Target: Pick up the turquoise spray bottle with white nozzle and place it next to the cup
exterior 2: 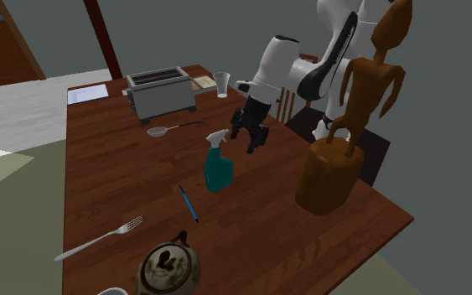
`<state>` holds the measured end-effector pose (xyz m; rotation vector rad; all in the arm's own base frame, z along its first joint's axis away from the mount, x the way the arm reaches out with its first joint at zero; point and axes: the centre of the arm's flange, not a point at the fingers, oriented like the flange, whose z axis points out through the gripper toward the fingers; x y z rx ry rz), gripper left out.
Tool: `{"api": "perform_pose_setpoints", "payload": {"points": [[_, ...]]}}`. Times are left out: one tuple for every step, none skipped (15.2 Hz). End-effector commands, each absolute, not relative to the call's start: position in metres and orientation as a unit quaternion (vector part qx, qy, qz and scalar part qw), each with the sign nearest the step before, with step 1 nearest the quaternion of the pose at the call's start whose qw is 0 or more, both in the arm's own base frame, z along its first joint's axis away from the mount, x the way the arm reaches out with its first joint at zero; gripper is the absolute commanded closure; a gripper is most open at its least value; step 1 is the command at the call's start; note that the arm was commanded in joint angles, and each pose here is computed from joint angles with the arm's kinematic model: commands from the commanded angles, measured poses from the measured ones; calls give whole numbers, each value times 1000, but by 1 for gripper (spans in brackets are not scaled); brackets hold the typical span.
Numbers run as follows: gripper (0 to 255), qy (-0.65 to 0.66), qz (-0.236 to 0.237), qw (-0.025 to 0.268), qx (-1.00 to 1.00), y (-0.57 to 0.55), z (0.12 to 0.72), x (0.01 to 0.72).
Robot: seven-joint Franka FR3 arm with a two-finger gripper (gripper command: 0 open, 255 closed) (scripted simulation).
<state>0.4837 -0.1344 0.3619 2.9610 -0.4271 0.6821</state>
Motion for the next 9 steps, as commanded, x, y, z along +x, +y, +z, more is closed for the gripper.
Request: {"api": "perform_pose_setpoints", "payload": {"points": [[0,-153,239,38,958,-148,346,499],[0,-160,247,39,955,-154,339,507],[0,-165,252,39,953,-158,334,512],[0,-165,252,39,953,-159,329,515],[0,-165,252,39,953,-159,325,517],[0,-165,252,39,953,-160,320,520],[0,-165,252,39,953,-161,315,522],[0,-165,252,39,953,-162,311,525],[0,-165,252,39,953,-163,306,527]]}}
